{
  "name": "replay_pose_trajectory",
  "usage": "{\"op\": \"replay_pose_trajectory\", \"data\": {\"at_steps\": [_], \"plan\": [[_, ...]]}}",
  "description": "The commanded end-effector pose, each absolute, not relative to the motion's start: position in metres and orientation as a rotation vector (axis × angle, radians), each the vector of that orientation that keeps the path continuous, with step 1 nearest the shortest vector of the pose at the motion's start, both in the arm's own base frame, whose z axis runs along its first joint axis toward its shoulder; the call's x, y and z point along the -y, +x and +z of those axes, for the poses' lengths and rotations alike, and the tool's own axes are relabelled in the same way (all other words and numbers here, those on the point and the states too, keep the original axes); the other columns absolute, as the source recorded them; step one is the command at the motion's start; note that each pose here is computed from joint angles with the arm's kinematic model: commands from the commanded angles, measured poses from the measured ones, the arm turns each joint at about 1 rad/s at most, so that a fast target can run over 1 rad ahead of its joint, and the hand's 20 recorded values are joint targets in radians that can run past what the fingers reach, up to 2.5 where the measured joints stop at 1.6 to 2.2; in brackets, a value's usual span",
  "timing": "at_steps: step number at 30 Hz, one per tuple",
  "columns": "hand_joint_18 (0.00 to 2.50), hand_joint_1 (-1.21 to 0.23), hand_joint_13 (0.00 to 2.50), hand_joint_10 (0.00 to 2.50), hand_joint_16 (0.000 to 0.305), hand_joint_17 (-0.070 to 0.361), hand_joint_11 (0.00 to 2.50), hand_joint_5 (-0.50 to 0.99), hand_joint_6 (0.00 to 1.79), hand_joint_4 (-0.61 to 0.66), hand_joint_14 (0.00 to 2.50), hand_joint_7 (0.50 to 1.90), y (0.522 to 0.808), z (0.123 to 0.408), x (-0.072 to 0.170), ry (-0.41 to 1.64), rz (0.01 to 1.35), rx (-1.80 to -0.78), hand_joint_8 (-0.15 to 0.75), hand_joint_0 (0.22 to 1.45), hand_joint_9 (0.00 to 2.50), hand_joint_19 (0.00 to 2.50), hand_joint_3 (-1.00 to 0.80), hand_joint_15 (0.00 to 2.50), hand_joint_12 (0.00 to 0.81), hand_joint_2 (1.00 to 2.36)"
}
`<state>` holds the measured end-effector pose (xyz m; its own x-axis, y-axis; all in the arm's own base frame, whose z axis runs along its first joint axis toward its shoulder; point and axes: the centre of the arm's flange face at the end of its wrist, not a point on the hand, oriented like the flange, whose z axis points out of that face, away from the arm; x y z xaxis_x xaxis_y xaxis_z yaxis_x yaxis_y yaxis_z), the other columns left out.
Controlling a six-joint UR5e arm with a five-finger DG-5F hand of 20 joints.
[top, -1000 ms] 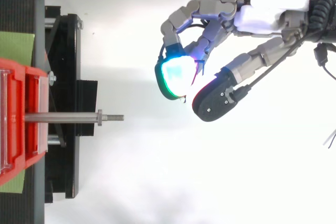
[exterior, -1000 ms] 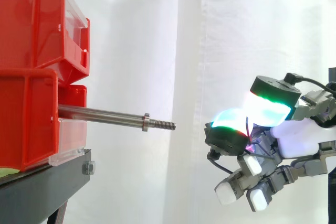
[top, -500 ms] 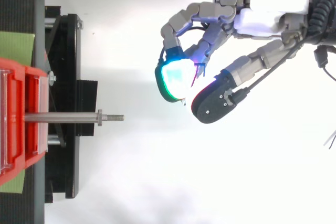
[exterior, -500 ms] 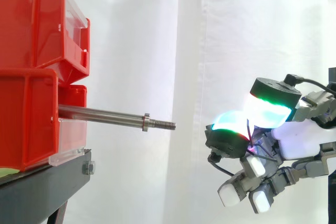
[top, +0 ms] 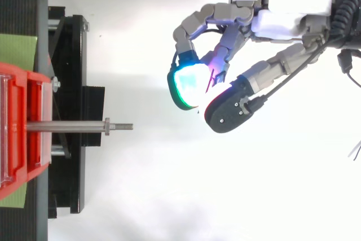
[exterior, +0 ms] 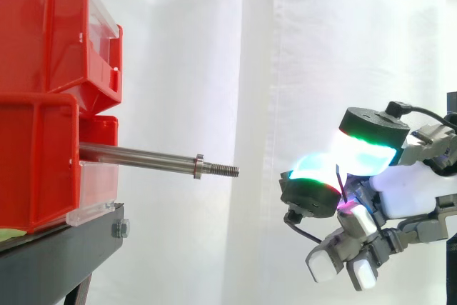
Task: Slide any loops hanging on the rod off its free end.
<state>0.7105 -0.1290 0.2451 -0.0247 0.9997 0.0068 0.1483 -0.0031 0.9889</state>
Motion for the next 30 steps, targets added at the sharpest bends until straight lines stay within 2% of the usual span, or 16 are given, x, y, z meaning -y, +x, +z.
{"op": "replay_pose_trajectory", "data": {"at_steps": [1, 10, 11, 23, 30], "plan": [[0.89, -0.57, 0.83, 0.01, 0.054, 0.122, 0.38, -0.12, 0.89, 0.08, 0.00, 1.27, 0.7099, 0.2454, 0.1288, 1.313, 1.153, -1.341, 0.346, 0.58, 1.18, 0.40, -0.21, 0.15, 0.349, 1.00], [0.82, -0.50, 0.79, 0.01, 0.048, 0.109, 0.41, -0.13, 0.88, 0.13, 0.01, 1.32, 0.7072, 0.2431, 0.1288, 1.327, 1.141, -1.357, 0.327, 0.58, 1.13, 0.46, -0.28, 0.18, 0.325, 1.01], [0.77, -0.45, 0.77, 0.01, 0.044, 0.098, 0.42, -0.13, 0.87, 0.12, 0.01, 1.34, 0.7072, 0.2431, 0.1288, 1.327, 1.141, -1.357, 0.308, 0.58, 1.11, 0.49, -0.30, 0.19, 0.304, 1.01], [0.77, -0.48, 0.76, 0.01, 0.042, 0.095, 0.42, -0.14, 0.87, 0.15, 0.01, 1.31, 0.7077, 0.2420, 0.1268, 1.327, 1.141, -1.360, 0.312, 0.59, 1.10, 0.48, -0.31, 0.19, 0.286, 1.01], [0.78, -0.44, 0.76, 0.01, 0.042, 0.094, 0.41, -0.13, 0.87, 0.14, 0.01, 1.30, 0.7078, 0.2431, 0.1257, 1.325, 1.143, -1.360, 0.312, 0.60, 1.11, 0.47, -0.36, 0.19, 0.282, 1.01]]}}
